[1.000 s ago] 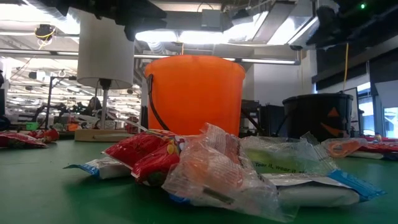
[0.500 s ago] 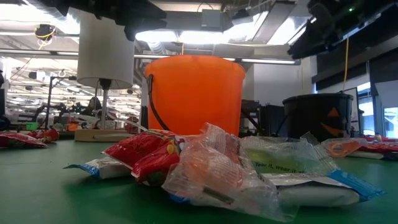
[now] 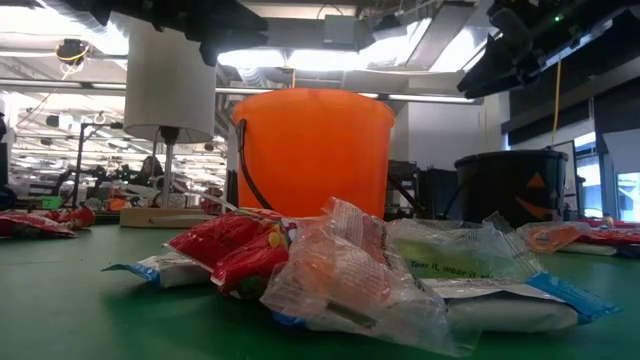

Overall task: Sort candy
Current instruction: Put the red candy into the orange bucket

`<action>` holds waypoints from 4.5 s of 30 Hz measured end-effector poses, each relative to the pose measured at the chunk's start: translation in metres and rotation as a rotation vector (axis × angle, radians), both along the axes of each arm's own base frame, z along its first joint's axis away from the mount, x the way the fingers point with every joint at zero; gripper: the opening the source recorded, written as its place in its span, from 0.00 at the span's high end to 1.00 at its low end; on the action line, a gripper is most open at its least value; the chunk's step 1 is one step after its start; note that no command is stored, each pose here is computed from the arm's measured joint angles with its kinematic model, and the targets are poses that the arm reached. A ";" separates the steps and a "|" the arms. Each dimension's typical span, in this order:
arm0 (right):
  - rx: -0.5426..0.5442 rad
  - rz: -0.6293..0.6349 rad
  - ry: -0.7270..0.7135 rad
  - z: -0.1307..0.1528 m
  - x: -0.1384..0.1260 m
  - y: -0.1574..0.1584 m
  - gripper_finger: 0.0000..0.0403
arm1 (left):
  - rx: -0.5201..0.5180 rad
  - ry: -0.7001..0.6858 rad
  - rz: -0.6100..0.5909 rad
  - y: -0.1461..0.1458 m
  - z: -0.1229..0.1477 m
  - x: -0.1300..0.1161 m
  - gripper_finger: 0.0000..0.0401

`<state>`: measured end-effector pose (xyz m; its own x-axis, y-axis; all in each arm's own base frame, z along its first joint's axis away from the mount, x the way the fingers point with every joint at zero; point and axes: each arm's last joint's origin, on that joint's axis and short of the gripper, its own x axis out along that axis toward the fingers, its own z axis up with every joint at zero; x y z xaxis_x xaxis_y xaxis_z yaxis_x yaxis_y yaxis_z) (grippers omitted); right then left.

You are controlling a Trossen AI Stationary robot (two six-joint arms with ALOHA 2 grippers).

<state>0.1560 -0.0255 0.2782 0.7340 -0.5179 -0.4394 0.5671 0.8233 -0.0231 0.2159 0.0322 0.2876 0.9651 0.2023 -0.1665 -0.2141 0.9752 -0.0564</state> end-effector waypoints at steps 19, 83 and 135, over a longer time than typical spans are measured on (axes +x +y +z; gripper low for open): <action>0.138 0.115 -0.043 -0.001 0.002 0.007 0.48 | -0.006 -0.001 0.003 0.000 0.000 0.000 0.65; 0.584 0.014 0.767 -0.104 0.003 0.064 0.39 | -0.010 0.035 0.054 0.008 -0.004 -0.002 0.65; 0.126 0.212 -0.085 0.013 0.036 0.037 0.93 | -0.027 0.018 0.046 0.006 -0.002 -0.001 0.65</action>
